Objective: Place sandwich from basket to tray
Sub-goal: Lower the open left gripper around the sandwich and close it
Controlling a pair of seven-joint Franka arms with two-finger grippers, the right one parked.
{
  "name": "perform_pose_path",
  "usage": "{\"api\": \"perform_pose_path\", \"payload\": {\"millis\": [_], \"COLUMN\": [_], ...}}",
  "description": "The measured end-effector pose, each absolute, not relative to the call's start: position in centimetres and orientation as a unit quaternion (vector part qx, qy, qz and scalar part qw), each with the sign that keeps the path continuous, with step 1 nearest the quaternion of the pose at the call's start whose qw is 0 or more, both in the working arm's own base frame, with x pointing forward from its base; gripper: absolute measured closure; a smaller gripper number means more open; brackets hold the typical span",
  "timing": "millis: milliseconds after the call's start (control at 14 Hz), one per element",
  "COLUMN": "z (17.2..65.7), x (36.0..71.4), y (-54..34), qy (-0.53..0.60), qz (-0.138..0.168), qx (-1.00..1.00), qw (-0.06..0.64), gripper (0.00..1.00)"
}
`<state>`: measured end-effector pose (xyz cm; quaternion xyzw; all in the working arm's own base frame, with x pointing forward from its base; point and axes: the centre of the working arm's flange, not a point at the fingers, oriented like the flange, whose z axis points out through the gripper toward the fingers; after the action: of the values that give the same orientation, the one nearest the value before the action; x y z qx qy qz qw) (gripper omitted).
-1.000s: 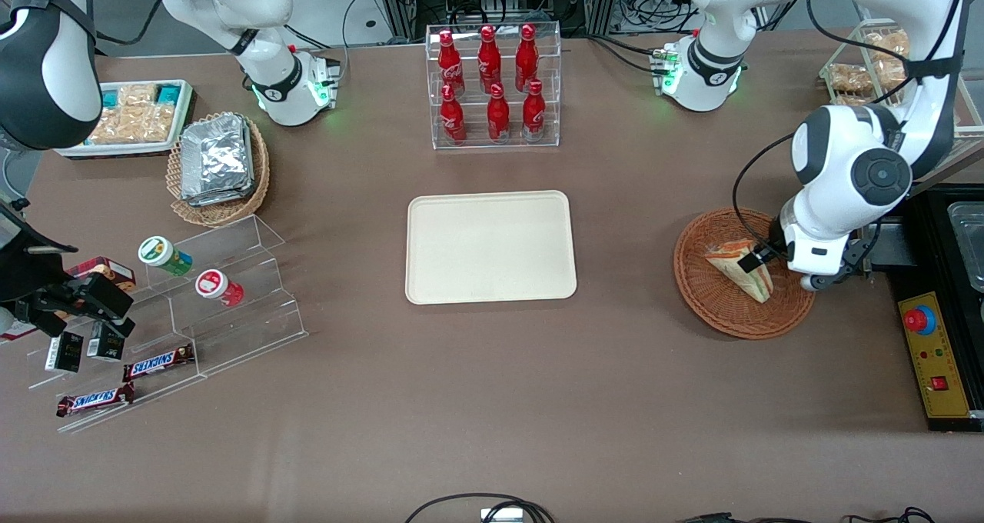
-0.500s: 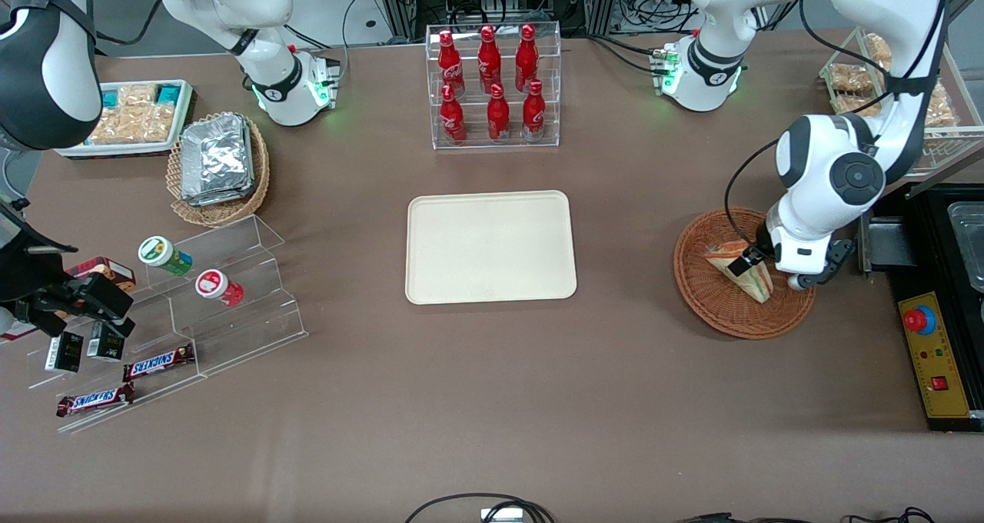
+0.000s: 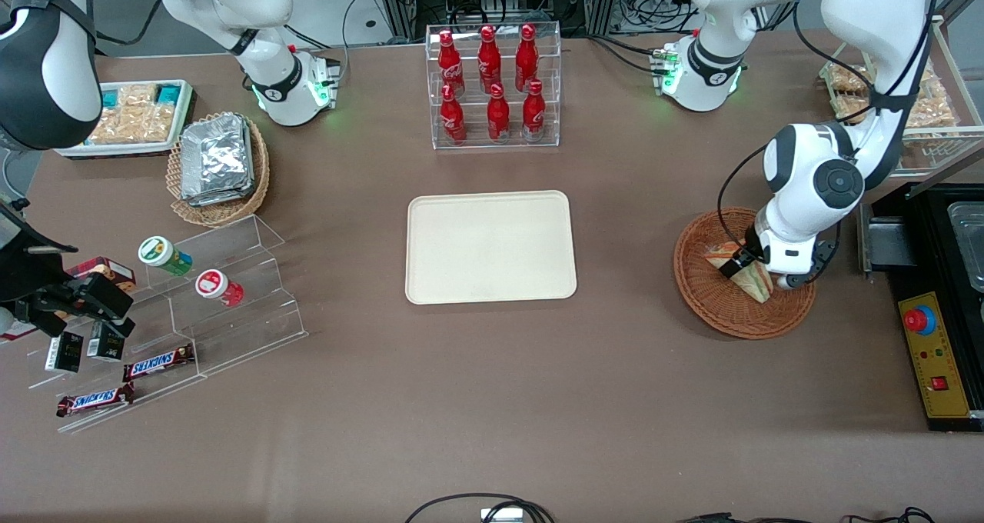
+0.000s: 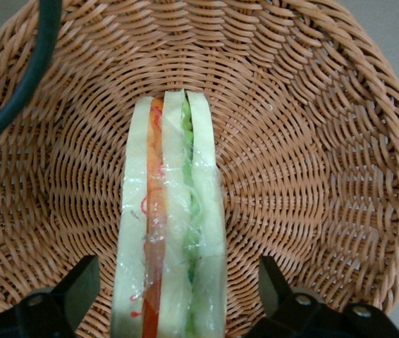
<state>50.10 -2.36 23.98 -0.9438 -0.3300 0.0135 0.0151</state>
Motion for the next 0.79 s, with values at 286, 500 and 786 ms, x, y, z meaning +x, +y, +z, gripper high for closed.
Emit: {"api": "perform_pose_path", "payload": {"millis": [286, 500, 786], "z": [23.9, 24.0, 26.1], "x": [50.1, 50.1, 50.6], "y": [-2.3, -2.3, -2.8], "qy": [-0.329, -0.328, -0.311], "qz": [0.014, 0.013, 0.011], "qx": [-0.944, -0.945, -0.950], "qw": [0.016, 0.017, 0.028], "gripper": [0.50, 0.67, 0.81]}}
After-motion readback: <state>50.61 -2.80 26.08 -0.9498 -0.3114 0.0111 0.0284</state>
